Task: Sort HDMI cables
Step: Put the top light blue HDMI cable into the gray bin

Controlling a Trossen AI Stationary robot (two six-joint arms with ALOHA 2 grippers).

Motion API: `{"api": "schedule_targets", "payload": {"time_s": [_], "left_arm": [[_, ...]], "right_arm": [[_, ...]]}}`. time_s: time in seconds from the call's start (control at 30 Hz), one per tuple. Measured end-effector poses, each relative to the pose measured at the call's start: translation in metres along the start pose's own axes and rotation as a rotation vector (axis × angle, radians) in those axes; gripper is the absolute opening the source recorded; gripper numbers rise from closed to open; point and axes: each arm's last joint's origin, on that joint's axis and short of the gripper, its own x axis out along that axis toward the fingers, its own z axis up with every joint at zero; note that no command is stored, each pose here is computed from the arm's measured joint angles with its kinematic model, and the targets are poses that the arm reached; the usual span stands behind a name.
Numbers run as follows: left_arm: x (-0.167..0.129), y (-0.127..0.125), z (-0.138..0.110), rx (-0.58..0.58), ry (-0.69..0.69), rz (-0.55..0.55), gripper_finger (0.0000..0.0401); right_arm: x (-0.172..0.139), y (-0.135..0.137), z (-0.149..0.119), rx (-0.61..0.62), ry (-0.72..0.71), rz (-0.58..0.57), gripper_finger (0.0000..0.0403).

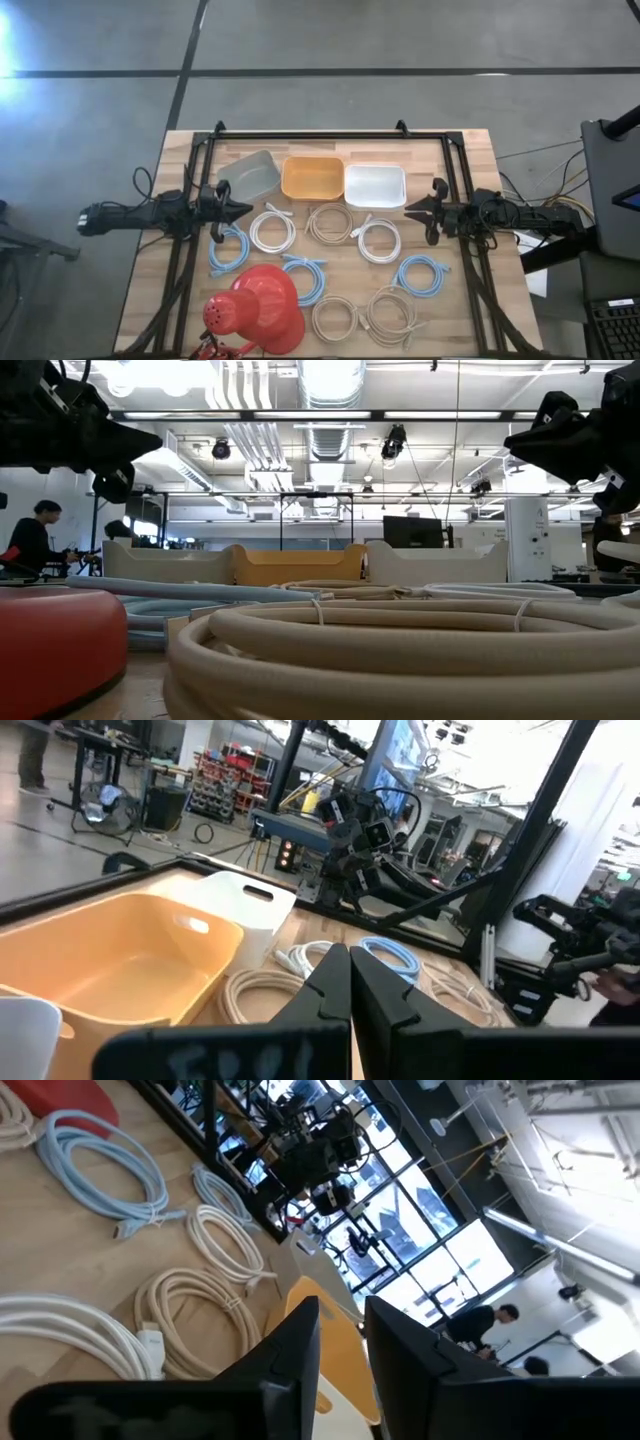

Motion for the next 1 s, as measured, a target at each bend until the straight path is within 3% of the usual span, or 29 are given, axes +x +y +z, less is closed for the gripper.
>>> {"api": "schedule_targets", "payload": {"time_s": [0.2, 0.5, 0.63, 0.7, 0.93, 1.0], "left_arm": [[0.000, 0.002, 0.000, 0.043, -0.018, 0.071, 0.0000], [0.000, 0.002, 0.001, 0.145, -0.017, 0.081, 0.0001], [0.000, 0.001, 0.004, 0.203, -0.018, 0.085, 0.0023], [-0.001, -0.001, 0.011, 0.210, -0.041, 0.080, 0.0046], [-0.003, -0.006, 0.027, 0.281, -0.069, 0.077, 0.0125], [-0.002, -0.006, 0.028, 0.312, -0.058, 0.080, 0.0137]], "right_arm": [[0.000, 0.000, 0.000, -0.022, 0.000, 0.001, 0.0069], [0.000, 0.000, 0.000, -0.026, 0.000, 0.000, 0.0077], [0.000, 0.000, 0.000, 0.002, 0.000, 0.001, 0.0081], [0.000, 0.000, 0.000, 0.110, -0.002, 0.003, 0.0082], [0.000, 0.000, 0.000, 0.900, -0.002, 0.005, 0.0071], [0.000, -0.001, 0.000, 1.035, -0.006, -0.009, 0.0069]]}}
